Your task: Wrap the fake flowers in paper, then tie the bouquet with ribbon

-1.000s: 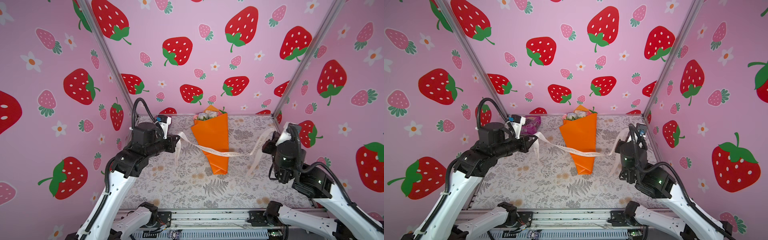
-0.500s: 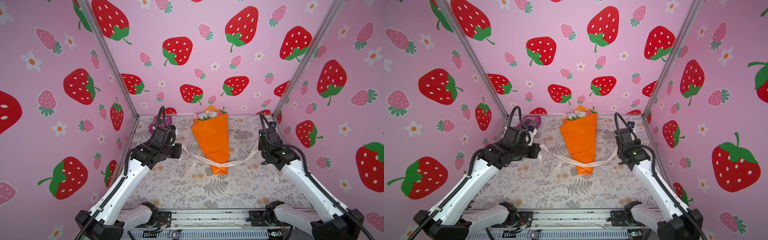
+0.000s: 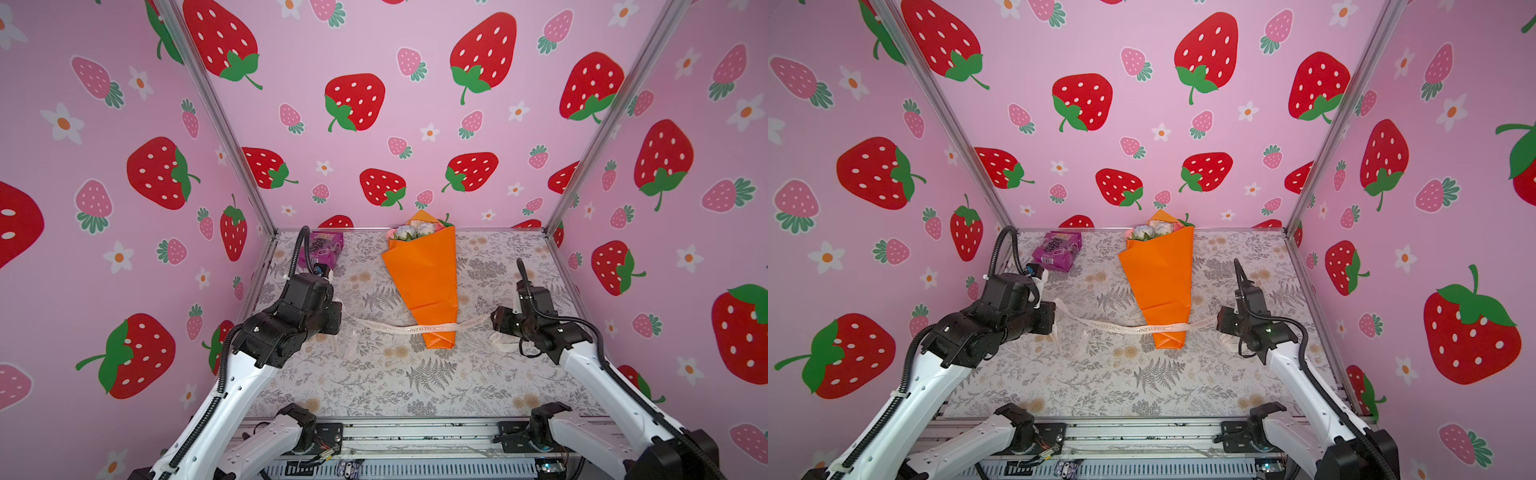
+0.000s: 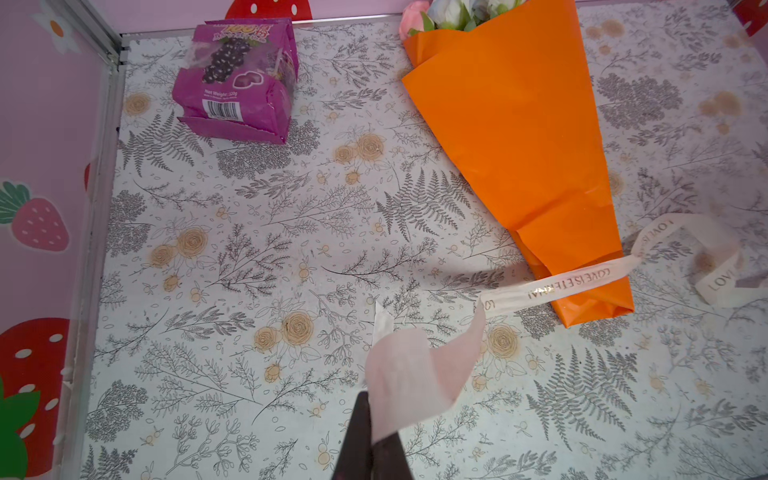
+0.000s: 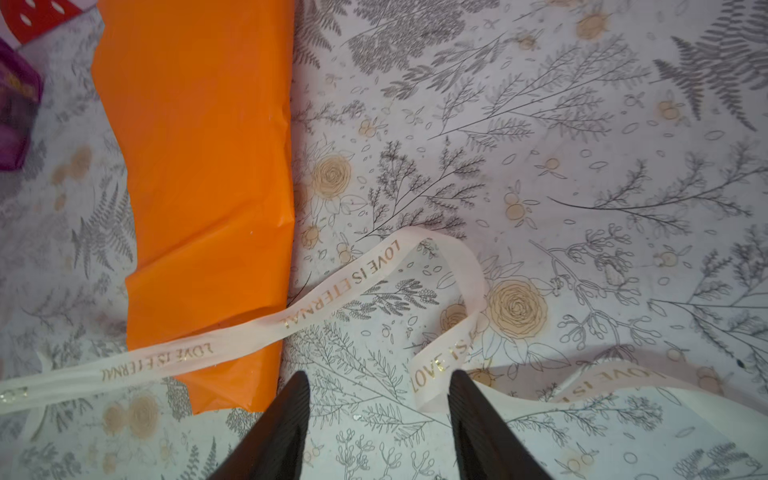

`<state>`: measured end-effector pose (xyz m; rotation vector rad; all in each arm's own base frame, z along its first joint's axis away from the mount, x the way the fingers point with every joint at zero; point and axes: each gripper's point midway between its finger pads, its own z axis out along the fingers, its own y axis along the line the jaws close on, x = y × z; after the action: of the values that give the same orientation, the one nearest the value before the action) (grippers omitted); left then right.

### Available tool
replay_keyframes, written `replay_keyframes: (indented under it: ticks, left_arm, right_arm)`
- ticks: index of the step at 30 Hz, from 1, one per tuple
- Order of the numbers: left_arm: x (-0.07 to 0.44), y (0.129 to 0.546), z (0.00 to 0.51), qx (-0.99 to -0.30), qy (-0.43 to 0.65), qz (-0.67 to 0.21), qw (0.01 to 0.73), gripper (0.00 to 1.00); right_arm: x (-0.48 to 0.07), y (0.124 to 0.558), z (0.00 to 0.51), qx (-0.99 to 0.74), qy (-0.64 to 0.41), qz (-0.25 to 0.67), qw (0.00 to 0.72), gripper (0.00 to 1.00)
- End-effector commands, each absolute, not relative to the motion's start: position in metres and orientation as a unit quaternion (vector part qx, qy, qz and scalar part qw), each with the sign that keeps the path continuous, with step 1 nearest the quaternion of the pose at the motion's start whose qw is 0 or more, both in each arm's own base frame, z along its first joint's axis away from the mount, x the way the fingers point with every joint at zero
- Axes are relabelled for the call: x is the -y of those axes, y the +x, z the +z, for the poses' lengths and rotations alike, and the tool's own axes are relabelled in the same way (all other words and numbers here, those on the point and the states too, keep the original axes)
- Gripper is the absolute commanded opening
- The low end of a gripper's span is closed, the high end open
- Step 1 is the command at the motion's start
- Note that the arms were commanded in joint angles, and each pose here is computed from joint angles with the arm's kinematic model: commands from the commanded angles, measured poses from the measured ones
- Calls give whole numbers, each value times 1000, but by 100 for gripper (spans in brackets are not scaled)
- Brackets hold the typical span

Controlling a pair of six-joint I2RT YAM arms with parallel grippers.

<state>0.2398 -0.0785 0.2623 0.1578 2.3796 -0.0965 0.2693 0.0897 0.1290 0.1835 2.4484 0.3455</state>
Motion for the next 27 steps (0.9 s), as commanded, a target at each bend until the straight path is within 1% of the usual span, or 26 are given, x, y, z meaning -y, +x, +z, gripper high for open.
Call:
replay_keyframes:
  ticks: [1,4,7,9,11,15,19,23,25,27]
  left_arm:
    - [62,235,269,-923,48,-5,382,0]
    - [54,232,273,-919,41,7,392,0]
    - [50,229,273,-918,41,12,394,0]
    - [50,228,270,-919,44,13,392,0]
    - [51,228,269,-920,46,12,389,0]
    - [54,229,267,-921,53,9,386,0]
    - [55,229,267,-921,57,7,386,0]
    - [55,230,265,-919,56,6,390,0]
    - [55,230,263,-919,55,6,390,0]
    - [55,231,261,-921,57,7,386,0]
  right_arm:
    - [-73,252,97,-936,157,133,286,56]
    - [-54,241,78,-931,213,116,272,55]
    - [-28,238,78,-913,264,95,295,54]
    - [-8,238,75,-902,295,71,306,57]
    - [2,243,71,-899,304,67,308,57]
    - [17,253,56,-904,318,63,281,59]
    - [20,261,45,-913,320,52,247,63]
    - [17,270,34,-918,317,52,233,65]
    - [16,271,27,-923,312,43,222,65]
    - [16,269,20,-929,305,28,209,62]
